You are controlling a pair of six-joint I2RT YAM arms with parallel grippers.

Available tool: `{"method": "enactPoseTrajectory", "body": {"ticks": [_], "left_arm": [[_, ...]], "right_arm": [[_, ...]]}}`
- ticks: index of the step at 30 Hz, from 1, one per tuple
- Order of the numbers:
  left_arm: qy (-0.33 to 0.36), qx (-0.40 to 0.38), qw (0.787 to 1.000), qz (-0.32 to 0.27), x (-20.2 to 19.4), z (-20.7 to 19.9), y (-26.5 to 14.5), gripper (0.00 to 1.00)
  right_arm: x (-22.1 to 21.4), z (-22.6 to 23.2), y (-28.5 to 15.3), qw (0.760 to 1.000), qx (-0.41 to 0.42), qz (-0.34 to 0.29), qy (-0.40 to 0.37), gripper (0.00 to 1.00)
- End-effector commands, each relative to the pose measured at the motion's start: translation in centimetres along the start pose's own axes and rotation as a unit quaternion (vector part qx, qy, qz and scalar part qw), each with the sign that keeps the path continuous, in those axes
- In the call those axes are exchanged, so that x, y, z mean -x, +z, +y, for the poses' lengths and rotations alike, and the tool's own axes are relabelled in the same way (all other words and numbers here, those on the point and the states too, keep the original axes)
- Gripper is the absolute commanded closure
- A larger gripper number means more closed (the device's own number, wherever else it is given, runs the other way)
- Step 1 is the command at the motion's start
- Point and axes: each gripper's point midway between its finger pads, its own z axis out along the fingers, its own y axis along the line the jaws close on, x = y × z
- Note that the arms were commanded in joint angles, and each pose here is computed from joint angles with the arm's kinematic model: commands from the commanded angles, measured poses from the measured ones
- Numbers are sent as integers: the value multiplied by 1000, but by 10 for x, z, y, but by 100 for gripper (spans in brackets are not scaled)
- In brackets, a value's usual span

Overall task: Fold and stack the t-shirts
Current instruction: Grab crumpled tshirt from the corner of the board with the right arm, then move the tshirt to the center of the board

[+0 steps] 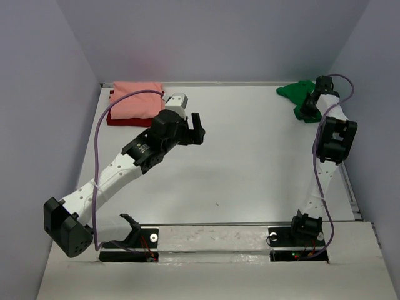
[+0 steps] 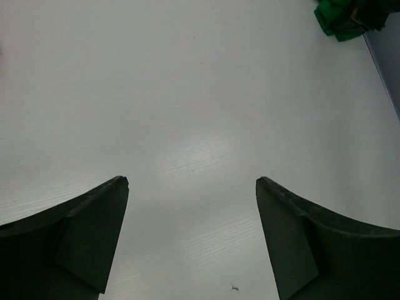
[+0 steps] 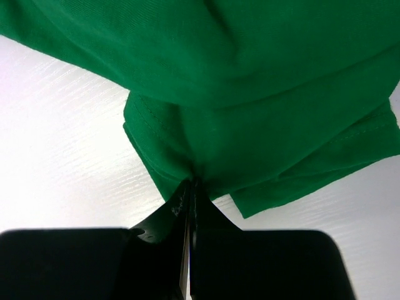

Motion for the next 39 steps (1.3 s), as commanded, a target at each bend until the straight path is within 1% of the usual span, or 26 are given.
{"method": "enactPoseTrajectory", "body": {"ticks": [1,2,3,5,7,10,11,12,13,14,16,17,18,19,20,22,23,27,28,29,31,32,35,37,38,39], "left_arm": [[-4,2,1000,-26,10,2,-1,8],[-7,15,1000,-26,8,8,2,8],[-11,30,999,-22,3,16,4,8],[-26,53,998,-27,1,28,10,8],[-39,81,995,-33,6,44,14,7],[-54,171,983,-29,9,83,22,7],[-60,188,980,-39,21,91,22,7],[-64,218,973,-33,21,111,28,7],[-63,224,972,-36,31,117,29,7],[-71,250,965,-29,32,139,34,7],[-74,266,961,-12,35,157,35,7],[-78,269,960,-23,51,160,33,7],[-81,294,952,-30,57,177,30,7],[-81,302,949,-40,65,183,27,7],[-77,320,943,-54,74,192,21,7],[-83,344,932,-75,89,210,10,7],[-84,352,929,-76,90,214,7,7],[-87,357,926,-84,87,221,-1,7],[-87,358,926,-85,85,221,-3,8],[-85,358,926,-80,78,223,-3,7],[-83,356,927,-89,80,222,-9,7],[-83,358,926,-92,78,222,-12,8],[-79,363,924,-93,75,225,-15,7],[-72,388,914,-97,76,233,-21,7],[-72,396,910,-97,75,235,-22,7],[-71,408,905,-97,75,239,-23,7]], "right_arm": [[39,19,-41,998,24,-56,-22,100],[43,25,-48,997,27,-62,-27,100],[60,30,-65,995,31,-87,-30,100],[75,42,-86,992,43,-110,-36,100],[99,58,-118,986,59,-148,-43,100],[108,68,-143,985,67,-153,-52,100],[111,72,-149,983,74,-155,-56,100],[117,75,-161,982,79,-164,-59,100],[117,75,-166,981,81,-166,-60,100],[119,78,-176,979,87,-173,-62,100],[119,83,-186,977,100,-176,-61,100],[119,87,-190,976,112,-175,-61,100],[118,98,-201,973,128,-179,-65,100],[119,102,-207,972,139,-181,-65,100],[112,123,-213,968,159,-178,-79,100],[111,146,-240,959,177,-197,-102,100],[102,171,-251,953,193,-200,-123,100],[94,217,-322,926,217,-258,-171,100],[93,221,-338,921,222,-269,-173,100],[94,225,-372,910,233,-294,-178,100],[85,235,-406,895,253,-314,-189,100],[78,240,-437,881,267,-335,-200,100],[61,247,-481,862,286,-359,-217,100],[45,243,-538,840,283,-405,-224,100],[36,248,-558,828,291,-419,-234,100],[33,241,-578,821,290,-436,-226,100]]}}
